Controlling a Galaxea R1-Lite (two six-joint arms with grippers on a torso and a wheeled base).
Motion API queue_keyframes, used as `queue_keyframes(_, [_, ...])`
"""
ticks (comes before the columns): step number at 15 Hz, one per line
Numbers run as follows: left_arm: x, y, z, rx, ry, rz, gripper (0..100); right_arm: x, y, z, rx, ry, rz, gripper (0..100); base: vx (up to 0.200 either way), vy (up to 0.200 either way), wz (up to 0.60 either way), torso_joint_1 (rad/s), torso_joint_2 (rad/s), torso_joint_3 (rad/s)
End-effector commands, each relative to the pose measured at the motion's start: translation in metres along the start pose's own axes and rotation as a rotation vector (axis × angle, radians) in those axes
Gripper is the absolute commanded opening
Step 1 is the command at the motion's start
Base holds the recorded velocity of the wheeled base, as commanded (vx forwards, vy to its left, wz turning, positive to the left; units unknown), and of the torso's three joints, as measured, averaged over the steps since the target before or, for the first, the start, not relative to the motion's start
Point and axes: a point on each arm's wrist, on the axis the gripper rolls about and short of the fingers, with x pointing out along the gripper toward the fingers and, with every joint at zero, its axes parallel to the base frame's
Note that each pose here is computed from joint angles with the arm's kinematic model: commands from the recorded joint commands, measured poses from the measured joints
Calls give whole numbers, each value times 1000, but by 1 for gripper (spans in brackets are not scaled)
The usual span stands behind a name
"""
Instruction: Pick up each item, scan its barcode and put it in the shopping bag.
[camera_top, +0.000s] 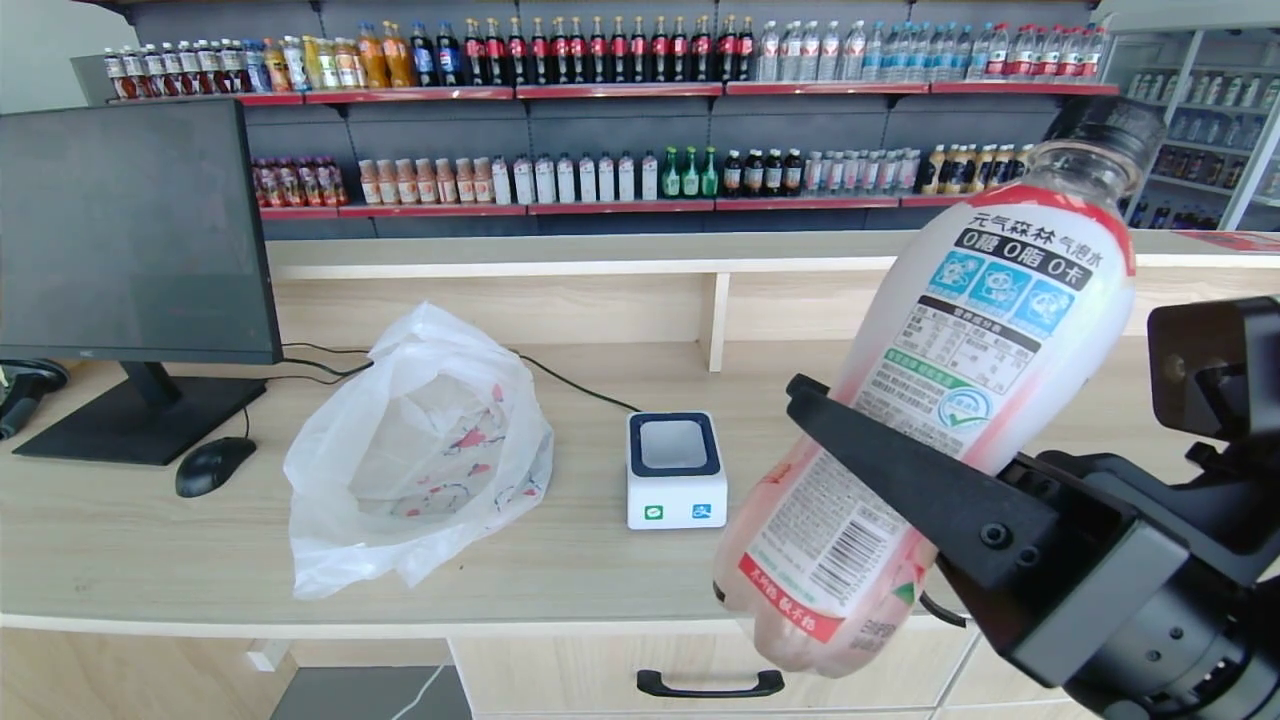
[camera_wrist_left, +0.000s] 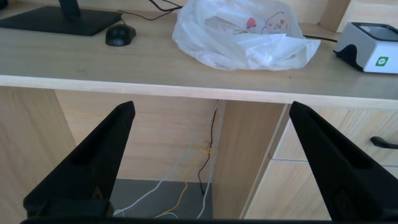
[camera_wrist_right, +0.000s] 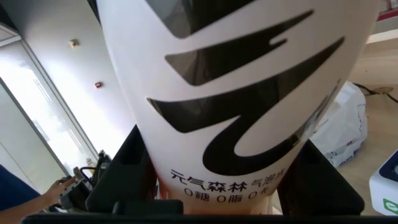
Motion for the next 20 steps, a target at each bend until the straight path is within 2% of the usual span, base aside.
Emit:
queue_keyframes(1, [0, 0, 0, 0, -1, 0, 100, 0, 0, 0, 0, 1, 0, 0, 0, 0, 0, 0, 0, 0])
queue_keyframes(6, [0, 0, 0, 0, -1, 0, 100, 0, -1, -1, -12, 4, -1, 0, 0, 0, 0, 0, 0, 0])
queue_keyframes(11, [0, 0, 0, 0, -1, 0, 100, 2, -7, -8, -109, 15, -54, 0, 0, 0, 0, 0, 0, 0])
queue_keyframes(14, [0, 0, 0, 0, -1, 0, 100, -2, -17, -16, -242, 11, -212, 0, 0, 0, 0, 0, 0, 0])
queue_keyframes(16, [0, 0, 0, 0, -1, 0, 100, -8, -22, -23, -326, 54, -254, 0, 0, 0, 0, 0, 0, 0])
queue_keyframes(18, [0, 0, 0, 0, -1, 0, 100, -17, -35, -21, -438, 79, -316, 0, 0, 0, 0, 0, 0, 0])
queue_keyframes(20, [0, 0, 0, 1, -1, -2, 100, -18, -50, -7, -534, 51, -390, 0, 0, 0, 0, 0, 0, 0])
